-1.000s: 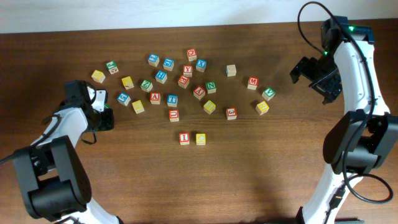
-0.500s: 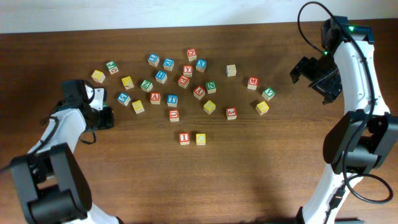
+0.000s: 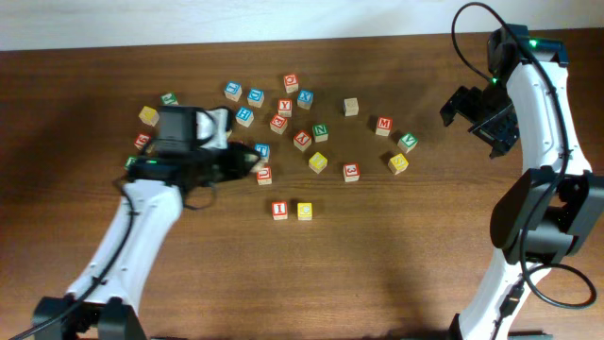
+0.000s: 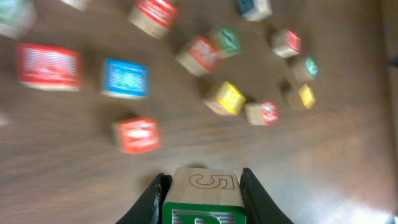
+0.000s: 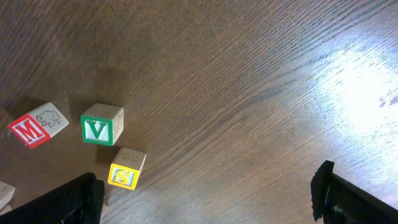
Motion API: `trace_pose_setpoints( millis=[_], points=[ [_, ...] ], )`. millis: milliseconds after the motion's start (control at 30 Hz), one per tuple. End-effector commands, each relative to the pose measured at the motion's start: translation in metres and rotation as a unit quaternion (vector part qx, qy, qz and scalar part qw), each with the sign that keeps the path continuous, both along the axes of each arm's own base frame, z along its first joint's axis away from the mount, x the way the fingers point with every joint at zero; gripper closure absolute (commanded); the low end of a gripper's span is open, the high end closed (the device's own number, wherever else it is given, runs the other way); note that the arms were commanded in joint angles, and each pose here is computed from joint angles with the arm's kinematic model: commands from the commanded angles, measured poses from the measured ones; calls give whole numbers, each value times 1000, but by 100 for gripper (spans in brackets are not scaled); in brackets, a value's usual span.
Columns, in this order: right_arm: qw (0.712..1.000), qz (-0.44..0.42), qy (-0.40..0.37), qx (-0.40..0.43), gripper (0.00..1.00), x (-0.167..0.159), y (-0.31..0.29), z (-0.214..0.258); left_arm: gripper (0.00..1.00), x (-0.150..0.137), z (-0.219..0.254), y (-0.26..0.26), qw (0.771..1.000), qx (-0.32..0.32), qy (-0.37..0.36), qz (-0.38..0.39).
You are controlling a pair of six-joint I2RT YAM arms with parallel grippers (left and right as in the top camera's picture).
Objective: Spell out ICRA
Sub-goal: 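Carry the R block right toward the front-center row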
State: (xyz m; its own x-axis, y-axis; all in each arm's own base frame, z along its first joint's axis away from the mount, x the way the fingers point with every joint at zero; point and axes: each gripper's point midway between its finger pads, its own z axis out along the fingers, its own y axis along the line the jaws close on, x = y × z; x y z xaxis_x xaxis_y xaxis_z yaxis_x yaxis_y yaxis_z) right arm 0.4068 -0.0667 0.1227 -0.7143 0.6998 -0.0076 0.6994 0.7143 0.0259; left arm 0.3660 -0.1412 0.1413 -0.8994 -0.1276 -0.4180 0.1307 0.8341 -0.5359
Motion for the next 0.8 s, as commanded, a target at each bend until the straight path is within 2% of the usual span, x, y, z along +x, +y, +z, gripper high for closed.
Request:
trace_pose_setpoints(
  millis=[0, 167, 267, 400, 567, 767],
  points=[
    [1000, 1, 0, 0, 2, 2, 1, -1, 77, -15, -4, -36, 998, 23, 28, 43],
    [1000, 1, 0, 0, 2, 2, 1, -1, 78, -33, -8, -73, 998, 61, 15, 32],
    [1000, 1, 0, 0, 2, 2, 1, -1, 79, -41, -7, -88, 998, 58, 11, 13],
    [1000, 1, -1, 0, 2, 2, 1, -1, 75, -47, -6, -98, 999, 44, 23, 22],
    [1000, 1, -1, 0, 2, 2, 1, -1, 78, -54, 3, -126, 1000, 26, -4, -10],
    [1000, 1, 0, 0, 2, 2, 1, -1, 78, -61, -9, -149, 999, 36, -8, -18]
  ],
)
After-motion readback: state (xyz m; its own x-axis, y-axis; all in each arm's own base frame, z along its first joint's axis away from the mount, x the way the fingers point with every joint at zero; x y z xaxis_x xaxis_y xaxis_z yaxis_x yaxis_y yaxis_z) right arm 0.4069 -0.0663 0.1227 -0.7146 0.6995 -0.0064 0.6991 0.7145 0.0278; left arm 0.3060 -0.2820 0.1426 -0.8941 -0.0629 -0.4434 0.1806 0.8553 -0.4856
